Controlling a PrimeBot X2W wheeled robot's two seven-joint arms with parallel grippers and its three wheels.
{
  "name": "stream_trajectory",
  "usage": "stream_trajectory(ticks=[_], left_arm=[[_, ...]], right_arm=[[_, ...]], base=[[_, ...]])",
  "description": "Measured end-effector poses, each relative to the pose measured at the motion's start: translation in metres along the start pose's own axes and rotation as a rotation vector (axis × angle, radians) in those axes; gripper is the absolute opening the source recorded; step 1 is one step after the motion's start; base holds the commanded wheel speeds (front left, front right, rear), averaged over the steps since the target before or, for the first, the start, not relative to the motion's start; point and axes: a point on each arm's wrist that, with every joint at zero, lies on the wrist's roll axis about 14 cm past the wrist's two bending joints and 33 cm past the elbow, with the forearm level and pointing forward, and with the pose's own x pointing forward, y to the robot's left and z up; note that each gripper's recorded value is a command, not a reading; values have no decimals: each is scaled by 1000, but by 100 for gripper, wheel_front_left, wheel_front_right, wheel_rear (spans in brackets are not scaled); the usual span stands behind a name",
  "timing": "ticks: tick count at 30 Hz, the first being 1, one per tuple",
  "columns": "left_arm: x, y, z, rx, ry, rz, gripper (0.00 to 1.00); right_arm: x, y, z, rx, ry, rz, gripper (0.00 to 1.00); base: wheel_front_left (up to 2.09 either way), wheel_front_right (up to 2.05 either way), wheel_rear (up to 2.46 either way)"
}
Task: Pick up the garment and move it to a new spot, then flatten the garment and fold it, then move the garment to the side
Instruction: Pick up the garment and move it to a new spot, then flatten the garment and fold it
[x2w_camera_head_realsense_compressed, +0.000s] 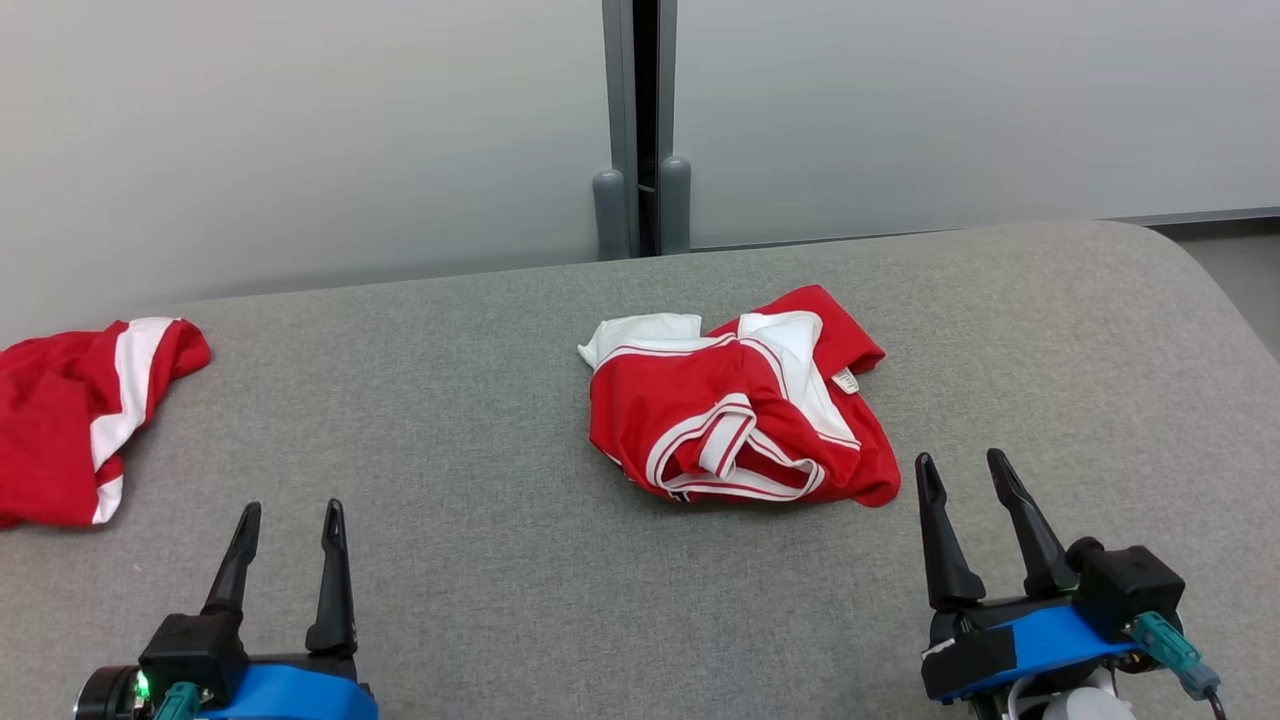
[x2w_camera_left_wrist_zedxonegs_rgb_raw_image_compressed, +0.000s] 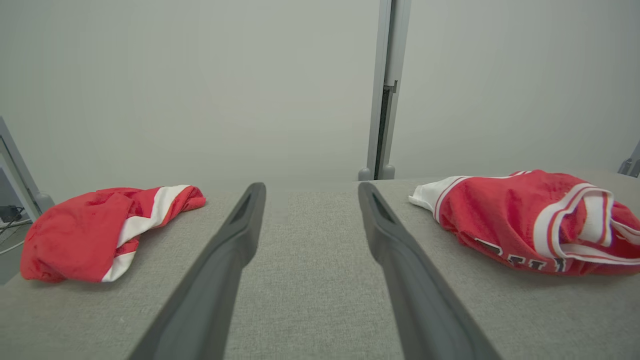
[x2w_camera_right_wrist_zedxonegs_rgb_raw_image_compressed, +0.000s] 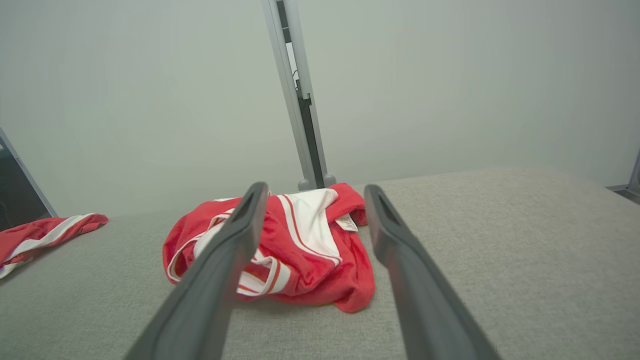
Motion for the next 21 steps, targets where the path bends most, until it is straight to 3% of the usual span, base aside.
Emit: stream_trajectory(ticks=[21], left_arm=[[-4, -2, -9, -7, 29, -5, 100]], right_arm=[[-4, 2, -4, 3, 13, 3, 100]], base=[[0, 0, 0]])
